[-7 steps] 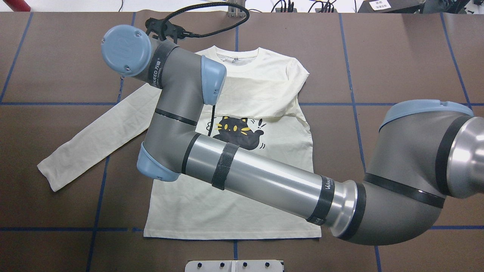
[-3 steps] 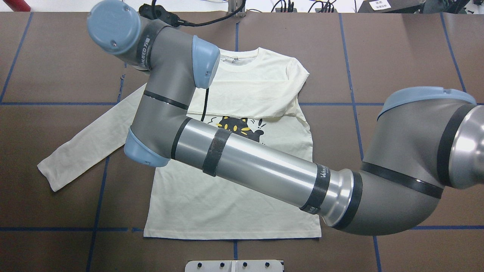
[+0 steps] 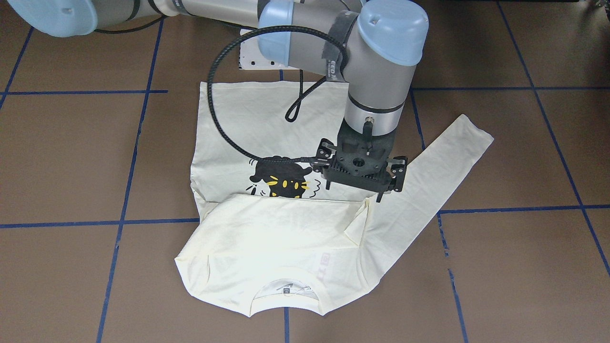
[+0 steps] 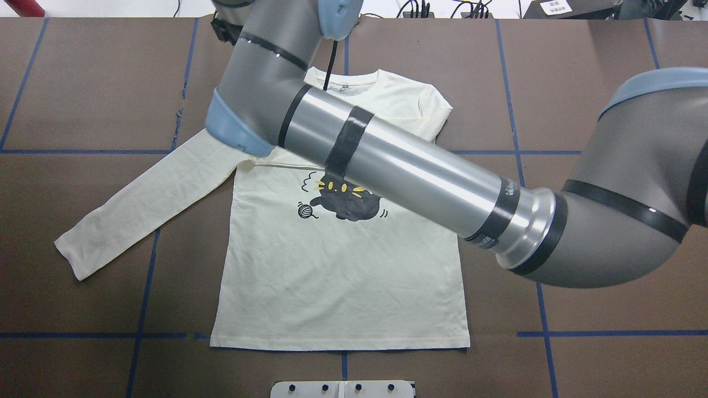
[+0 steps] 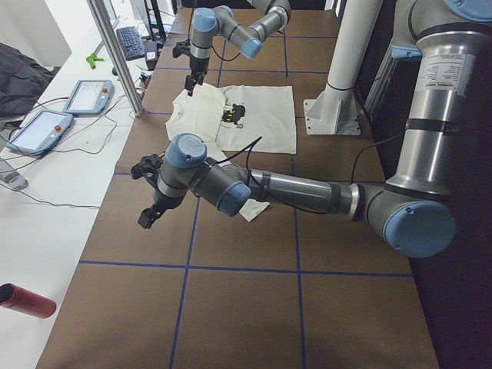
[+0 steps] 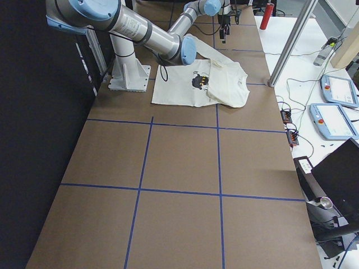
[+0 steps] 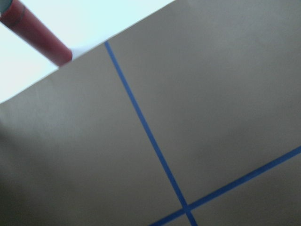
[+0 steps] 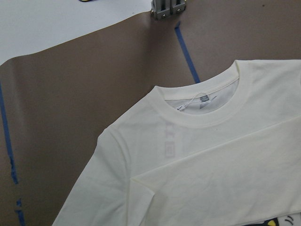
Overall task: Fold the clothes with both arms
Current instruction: 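Grasp the sleeve cuff with the right gripper and fold it across the chest, then release the sleeve and lift the right gripper away from the shirt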
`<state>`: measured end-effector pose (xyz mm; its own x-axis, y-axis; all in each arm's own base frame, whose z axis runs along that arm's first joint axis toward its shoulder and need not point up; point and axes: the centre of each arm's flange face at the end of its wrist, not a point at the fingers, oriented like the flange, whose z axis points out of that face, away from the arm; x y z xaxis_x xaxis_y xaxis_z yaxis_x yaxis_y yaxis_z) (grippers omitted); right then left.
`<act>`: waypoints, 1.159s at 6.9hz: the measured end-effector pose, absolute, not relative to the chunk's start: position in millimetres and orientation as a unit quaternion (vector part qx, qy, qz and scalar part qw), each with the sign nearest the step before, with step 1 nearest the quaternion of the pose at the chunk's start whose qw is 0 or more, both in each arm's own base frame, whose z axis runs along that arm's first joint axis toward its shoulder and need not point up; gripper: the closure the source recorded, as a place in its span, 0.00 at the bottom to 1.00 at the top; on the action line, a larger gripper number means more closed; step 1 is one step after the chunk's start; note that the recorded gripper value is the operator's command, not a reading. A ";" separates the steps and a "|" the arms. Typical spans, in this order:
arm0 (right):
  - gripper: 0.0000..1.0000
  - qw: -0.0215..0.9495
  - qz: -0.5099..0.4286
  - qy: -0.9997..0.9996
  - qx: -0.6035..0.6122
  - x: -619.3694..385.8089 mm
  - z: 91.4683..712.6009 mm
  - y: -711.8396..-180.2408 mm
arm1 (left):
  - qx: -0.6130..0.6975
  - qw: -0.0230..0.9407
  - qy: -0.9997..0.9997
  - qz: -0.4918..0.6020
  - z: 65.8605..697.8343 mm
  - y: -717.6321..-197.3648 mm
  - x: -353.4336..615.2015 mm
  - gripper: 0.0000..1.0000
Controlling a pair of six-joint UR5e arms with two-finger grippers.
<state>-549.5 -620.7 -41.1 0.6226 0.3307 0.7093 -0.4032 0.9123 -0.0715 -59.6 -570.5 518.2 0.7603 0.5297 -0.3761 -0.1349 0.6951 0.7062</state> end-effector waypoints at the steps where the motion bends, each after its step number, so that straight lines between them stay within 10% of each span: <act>1: 0.00 0.906 0.183 -0.380 0.038 -504.8 -16.5 -645.2 | 0.369 0.860 0.298 0.189 497.7 -573.3 -55.4 0.00; 8: 0.00 0.928 -0.064 -0.354 0.094 -192.4 323.5 -656.2 | 0.307 0.808 0.411 0.288 481.9 -447.9 124.1 0.00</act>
<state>-192.4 -656.2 323.5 0.7414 -0.1856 0.6449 0.0530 0.9742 0.2194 124.1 -447.9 481.9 0.4956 0.7185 -0.4879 -0.2137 0.6454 0.7333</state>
